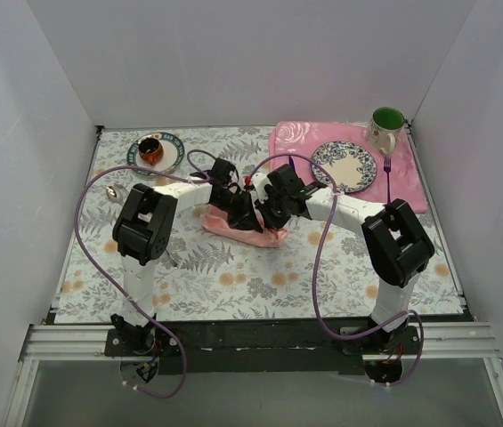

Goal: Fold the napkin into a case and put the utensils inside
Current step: Stuff the top corner of the smaller-rectangle-folded napkin into the folded napkin.

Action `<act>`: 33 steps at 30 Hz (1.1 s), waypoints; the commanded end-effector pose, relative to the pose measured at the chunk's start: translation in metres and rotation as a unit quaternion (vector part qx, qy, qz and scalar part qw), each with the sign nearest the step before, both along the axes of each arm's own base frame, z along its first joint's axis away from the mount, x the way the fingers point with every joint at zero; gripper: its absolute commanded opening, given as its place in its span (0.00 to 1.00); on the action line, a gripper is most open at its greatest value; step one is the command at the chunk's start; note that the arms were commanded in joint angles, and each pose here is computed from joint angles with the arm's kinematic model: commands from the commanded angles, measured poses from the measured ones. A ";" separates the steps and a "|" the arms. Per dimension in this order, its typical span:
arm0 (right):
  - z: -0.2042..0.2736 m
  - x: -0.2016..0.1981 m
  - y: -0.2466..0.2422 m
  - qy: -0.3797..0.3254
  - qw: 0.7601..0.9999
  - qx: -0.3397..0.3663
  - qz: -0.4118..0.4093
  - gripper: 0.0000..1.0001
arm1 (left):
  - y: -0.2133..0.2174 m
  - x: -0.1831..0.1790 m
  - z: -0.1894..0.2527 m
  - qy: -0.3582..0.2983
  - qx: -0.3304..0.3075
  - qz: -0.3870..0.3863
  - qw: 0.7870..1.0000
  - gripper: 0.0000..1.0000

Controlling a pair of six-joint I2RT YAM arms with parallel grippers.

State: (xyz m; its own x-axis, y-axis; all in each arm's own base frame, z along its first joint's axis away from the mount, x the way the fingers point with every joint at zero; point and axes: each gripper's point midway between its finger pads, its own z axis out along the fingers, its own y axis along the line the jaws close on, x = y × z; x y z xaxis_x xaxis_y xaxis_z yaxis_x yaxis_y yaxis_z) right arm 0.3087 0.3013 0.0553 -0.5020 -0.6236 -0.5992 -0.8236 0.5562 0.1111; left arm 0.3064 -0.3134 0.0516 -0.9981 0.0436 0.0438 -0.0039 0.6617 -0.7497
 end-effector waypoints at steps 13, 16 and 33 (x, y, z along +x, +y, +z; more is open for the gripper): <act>0.027 -0.001 0.010 -0.029 0.999 0.036 0.019 0.01 | 0.012 0.002 -0.033 0.050 0.019 0.031 0.998 0.00; 0.031 0.000 0.010 -0.031 0.999 0.037 0.019 0.01 | 0.014 0.000 -0.034 0.054 0.022 0.034 0.998 0.00; 0.020 -0.011 0.010 -0.015 0.998 0.043 0.034 0.01 | -0.007 0.013 0.023 0.001 -0.045 0.018 0.999 0.00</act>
